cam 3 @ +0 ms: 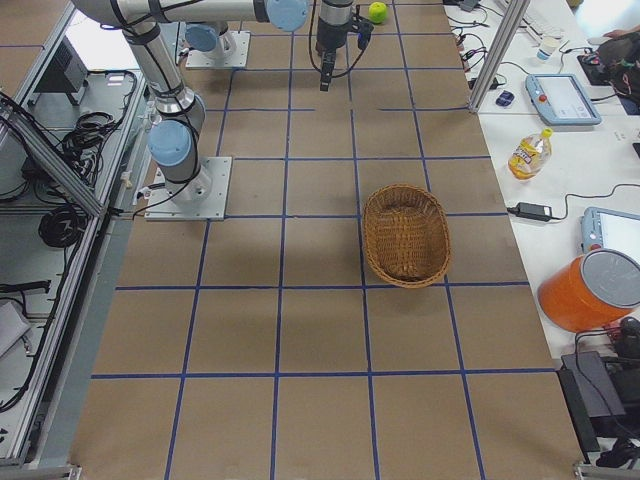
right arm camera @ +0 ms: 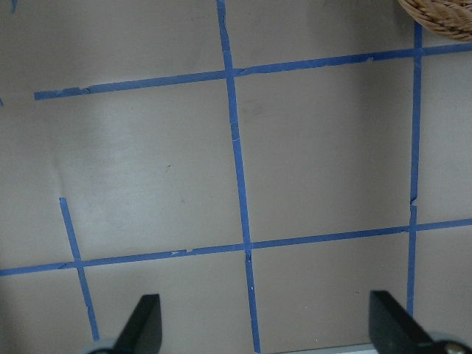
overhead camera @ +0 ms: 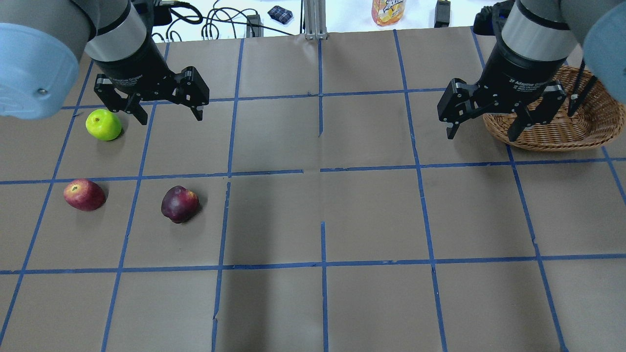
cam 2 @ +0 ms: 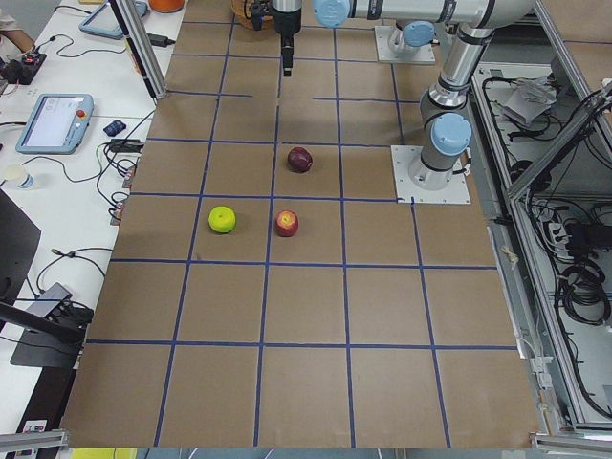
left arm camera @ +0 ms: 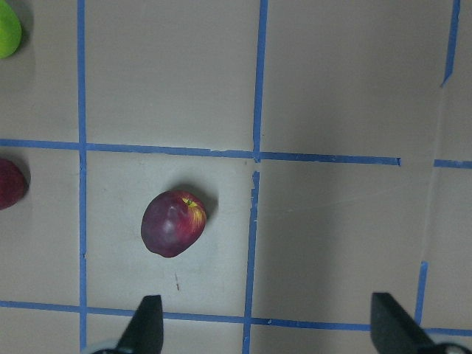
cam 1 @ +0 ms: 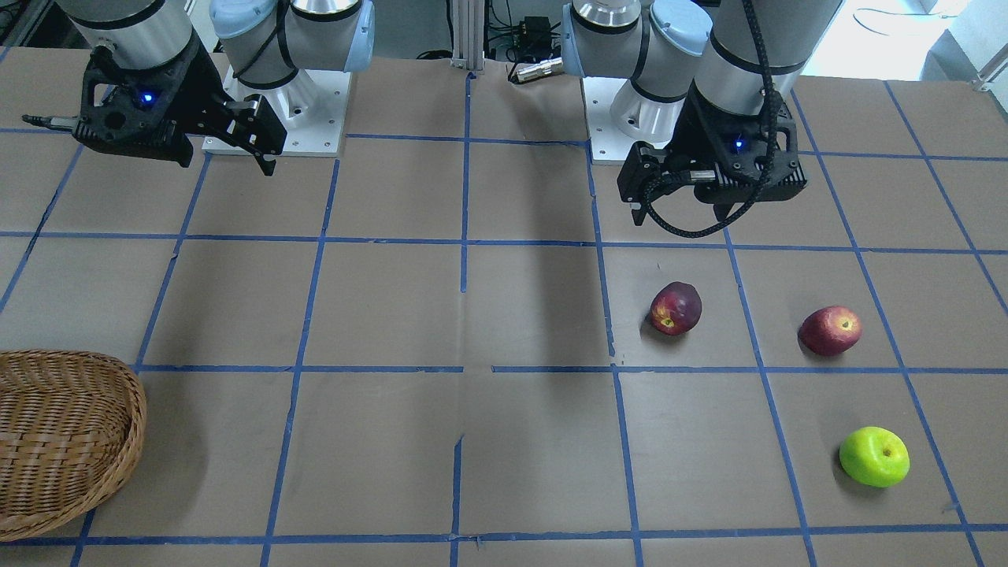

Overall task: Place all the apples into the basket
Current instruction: 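Reach the left gripper down to the dark red apple and grasp it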

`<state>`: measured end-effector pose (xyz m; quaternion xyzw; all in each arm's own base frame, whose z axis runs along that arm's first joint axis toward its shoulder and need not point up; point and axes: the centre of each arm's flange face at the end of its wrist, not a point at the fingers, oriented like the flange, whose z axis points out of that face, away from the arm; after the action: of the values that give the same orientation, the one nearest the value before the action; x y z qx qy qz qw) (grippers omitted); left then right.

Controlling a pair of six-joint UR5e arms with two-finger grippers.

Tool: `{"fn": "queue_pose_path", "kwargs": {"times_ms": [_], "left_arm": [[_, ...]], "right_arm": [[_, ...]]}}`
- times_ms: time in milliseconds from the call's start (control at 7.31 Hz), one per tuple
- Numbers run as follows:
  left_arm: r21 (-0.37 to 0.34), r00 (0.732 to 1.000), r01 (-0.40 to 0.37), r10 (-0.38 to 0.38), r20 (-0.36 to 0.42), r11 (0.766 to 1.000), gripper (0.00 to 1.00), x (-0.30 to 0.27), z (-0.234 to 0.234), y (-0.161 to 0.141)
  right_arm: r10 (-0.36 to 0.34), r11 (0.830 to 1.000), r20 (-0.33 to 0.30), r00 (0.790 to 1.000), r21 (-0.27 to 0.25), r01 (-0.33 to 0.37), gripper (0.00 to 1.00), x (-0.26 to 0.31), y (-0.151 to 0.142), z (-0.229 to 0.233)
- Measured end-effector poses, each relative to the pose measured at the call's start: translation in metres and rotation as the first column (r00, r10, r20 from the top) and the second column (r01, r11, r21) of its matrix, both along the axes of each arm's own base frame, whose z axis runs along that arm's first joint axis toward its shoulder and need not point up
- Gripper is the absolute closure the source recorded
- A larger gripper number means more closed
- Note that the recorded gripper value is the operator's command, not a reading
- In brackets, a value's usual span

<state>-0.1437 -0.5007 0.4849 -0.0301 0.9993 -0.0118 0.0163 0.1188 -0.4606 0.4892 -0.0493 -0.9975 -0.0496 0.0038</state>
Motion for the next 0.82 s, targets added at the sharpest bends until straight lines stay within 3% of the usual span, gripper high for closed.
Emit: {"fn": "queue_pose_path", "kwargs": {"times_ms": [821], "left_arm": [[0.021,0.999,0.030,-0.030,0.014,0.999,0.00,0.012,-0.025,0.000]], "right_arm": [[0.000,1.000,0.000,1.000,-0.001,0.000,0.00,0.000,0.000,0.001]]}}
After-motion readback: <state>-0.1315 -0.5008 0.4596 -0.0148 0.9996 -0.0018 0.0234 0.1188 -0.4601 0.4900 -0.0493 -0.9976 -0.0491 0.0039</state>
